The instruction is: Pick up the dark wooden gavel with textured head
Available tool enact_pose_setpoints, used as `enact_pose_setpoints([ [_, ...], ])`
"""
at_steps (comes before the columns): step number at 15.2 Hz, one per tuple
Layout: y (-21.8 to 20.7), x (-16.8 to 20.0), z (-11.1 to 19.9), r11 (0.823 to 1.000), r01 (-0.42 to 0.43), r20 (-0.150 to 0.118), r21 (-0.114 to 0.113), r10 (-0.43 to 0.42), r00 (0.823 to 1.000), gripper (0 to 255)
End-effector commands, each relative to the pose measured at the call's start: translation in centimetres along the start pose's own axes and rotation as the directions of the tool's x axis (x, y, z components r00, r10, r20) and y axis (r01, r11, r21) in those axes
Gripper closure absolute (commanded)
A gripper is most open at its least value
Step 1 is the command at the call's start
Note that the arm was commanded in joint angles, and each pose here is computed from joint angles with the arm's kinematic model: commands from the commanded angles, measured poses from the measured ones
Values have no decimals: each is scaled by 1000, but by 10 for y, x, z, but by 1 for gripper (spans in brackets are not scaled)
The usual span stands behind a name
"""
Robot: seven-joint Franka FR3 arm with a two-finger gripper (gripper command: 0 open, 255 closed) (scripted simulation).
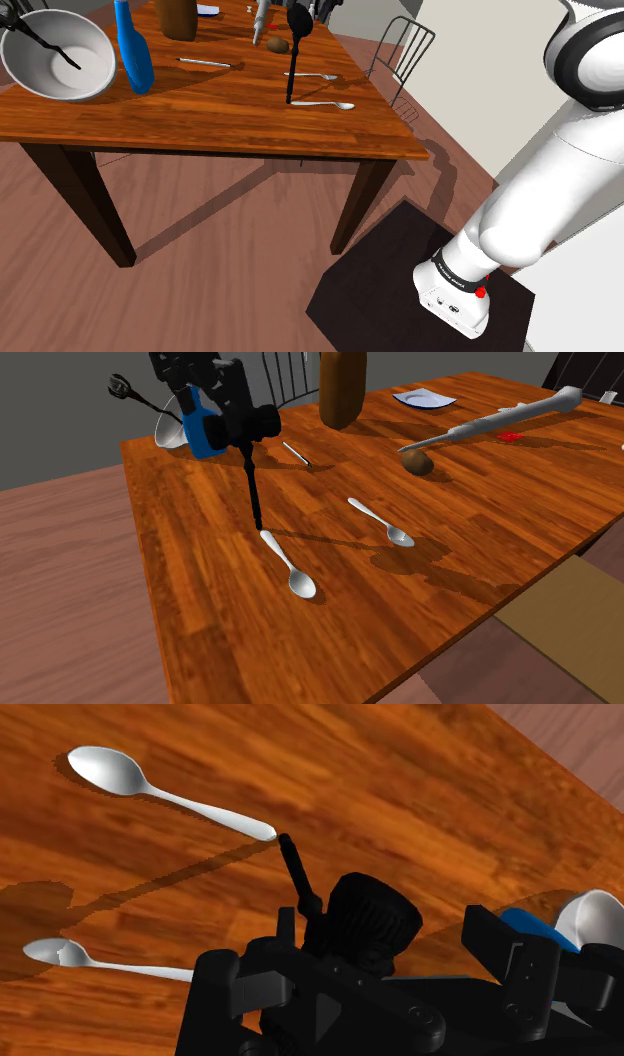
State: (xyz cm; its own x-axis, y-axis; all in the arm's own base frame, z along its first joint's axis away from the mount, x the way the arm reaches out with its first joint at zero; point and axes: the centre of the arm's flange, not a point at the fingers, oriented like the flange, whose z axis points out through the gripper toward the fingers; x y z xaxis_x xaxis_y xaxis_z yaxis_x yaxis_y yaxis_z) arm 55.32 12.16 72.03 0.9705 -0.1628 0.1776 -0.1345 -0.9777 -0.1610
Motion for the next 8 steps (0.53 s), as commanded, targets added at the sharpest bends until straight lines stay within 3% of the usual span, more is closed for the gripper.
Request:
enact_pose_setpoints([
  [1, 1, -1, 10, 1000, 0, -1, 0, 0, 1000, 0],
  [5, 3, -3, 18, 1000, 0, -1, 0, 0, 1000, 0],
  [6, 3, -3, 18, 1000, 0, -1, 0, 0, 1000, 255],
  [8, 3, -3, 18, 1000, 0, -1, 0, 0, 1000, 255],
])
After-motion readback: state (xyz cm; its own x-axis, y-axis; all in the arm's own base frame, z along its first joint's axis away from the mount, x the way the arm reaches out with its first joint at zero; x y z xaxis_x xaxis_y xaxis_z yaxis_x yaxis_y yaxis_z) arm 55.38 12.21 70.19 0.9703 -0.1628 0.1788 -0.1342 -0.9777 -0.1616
